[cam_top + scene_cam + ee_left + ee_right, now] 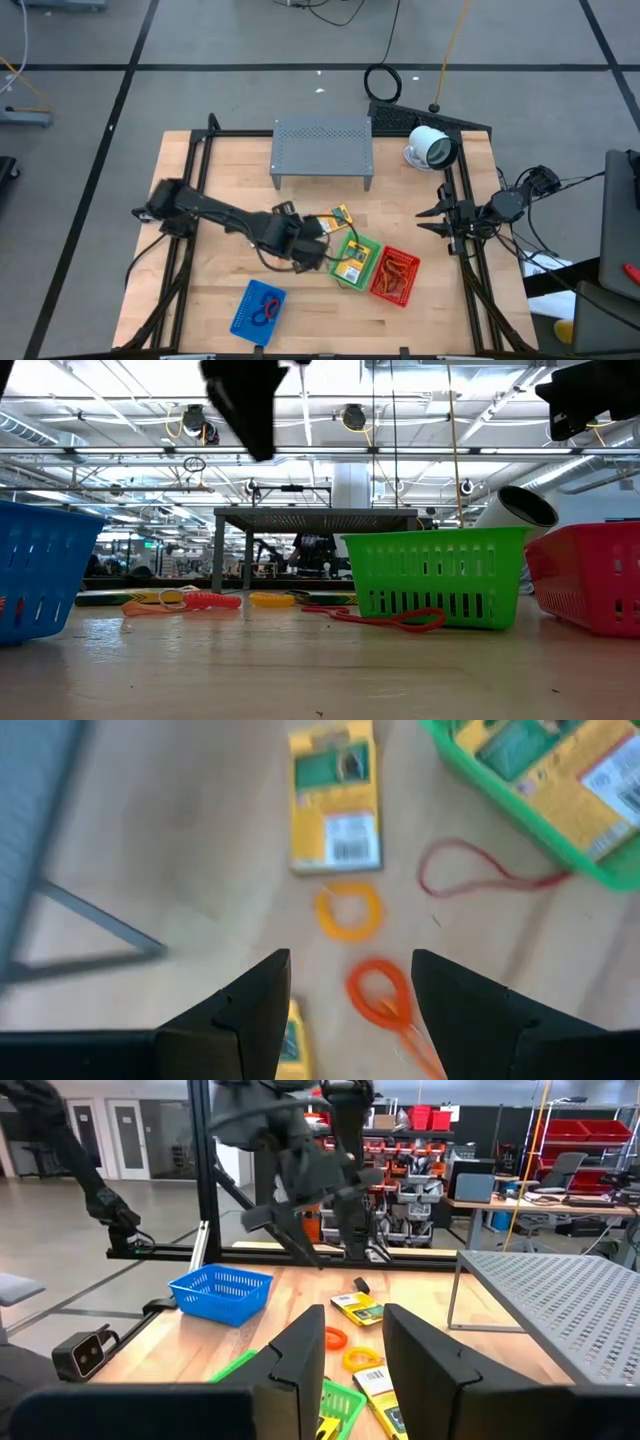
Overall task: Pick & Place Office Desk Supplies
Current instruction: Put the orange spring rubberband band into the blue bin, then put the orange rubber band into the red bin
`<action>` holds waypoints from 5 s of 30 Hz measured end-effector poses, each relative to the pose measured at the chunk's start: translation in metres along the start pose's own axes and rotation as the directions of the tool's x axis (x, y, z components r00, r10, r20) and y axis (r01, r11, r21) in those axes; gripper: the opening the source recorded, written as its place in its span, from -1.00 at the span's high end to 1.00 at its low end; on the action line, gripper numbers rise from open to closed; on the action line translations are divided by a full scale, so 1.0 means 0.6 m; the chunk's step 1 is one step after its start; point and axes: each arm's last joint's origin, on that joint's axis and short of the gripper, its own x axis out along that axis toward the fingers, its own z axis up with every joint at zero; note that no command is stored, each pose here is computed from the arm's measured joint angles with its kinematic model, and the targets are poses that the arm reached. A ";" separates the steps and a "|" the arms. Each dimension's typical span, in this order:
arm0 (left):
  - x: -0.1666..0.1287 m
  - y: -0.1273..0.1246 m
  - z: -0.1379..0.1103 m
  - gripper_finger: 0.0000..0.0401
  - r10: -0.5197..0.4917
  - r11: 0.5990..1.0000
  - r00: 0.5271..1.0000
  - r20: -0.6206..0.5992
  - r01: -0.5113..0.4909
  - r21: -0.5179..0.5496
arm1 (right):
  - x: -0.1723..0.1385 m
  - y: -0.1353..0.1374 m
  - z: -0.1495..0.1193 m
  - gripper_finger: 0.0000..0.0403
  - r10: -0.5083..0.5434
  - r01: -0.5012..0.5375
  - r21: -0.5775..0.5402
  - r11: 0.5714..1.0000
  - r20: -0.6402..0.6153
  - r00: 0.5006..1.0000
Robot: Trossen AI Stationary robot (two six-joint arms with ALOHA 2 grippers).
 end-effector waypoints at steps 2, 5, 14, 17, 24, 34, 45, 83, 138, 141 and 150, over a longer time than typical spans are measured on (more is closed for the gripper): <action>0.014 0.014 -0.015 -0.09 -0.077 0.997 0.997 -0.022 0.076 -0.035 | 0.000 0.000 0.000 0.53 0.000 0.000 0.001 1.000 0.001 1.000; 0.039 0.029 -0.039 -0.09 -0.197 0.978 0.979 -0.048 0.193 -0.080 | 0.000 0.000 0.000 0.53 0.000 0.000 0.000 1.000 0.001 1.000; 0.112 0.066 -0.093 -0.09 -0.391 0.904 0.917 -0.085 0.365 -0.221 | 0.000 0.000 0.000 0.53 0.000 0.000 0.000 1.000 0.001 1.000; 0.140 0.078 -0.101 -0.09 -0.421 0.884 0.903 -0.088 0.386 -0.264 | 0.000 0.000 0.000 0.53 0.000 0.000 0.000 1.000 0.001 1.000; 0.183 0.090 -0.121 -0.09 -0.487 0.808 0.871 -0.069 0.419 -0.414 | 0.000 0.000 0.000 0.53 -0.001 0.001 0.000 1.000 0.001 1.000; 0.196 0.086 -0.126 -0.09 -0.386 0.813 0.921 -0.056 0.311 -0.492 | 0.000 0.000 0.000 0.53 -0.001 0.001 0.000 1.000 0.001 1.000; 0.226 0.059 -0.135 -0.09 -0.335 0.836 0.938 -0.090 0.252 -0.487 | 0.000 0.000 0.000 0.53 0.000 0.000 0.000 1.000 0.000 1.000; 0.050 -0.030 -0.064 0.97 -0.209 0.943 0.954 0.216 0.255 -0.212 | 0.000 0.000 0.000 0.53 0.000 0.000 0.000 1.000 0.001 1.000; 0.011 -0.081 -0.265 0.19 -0.409 0.871 0.901 -0.143 0.339 -0.354 | 0.000 0.000 0.000 0.53 0.000 0.000 0.000 1.000 0.000 1.000; 0.012 -0.081 -0.258 0.15 -0.426 0.856 0.897 -0.117 0.358 -0.374 | 0.000 0.000 0.000 0.53 0.000 0.000 0.000 1.000 0.001 1.000; 0.002 -0.059 -0.188 0.14 -0.405 0.854 0.914 0.031 0.390 -0.344 | 0.000 0.000 0.000 0.53 0.000 0.000 0.000 1.000 0.001 1.000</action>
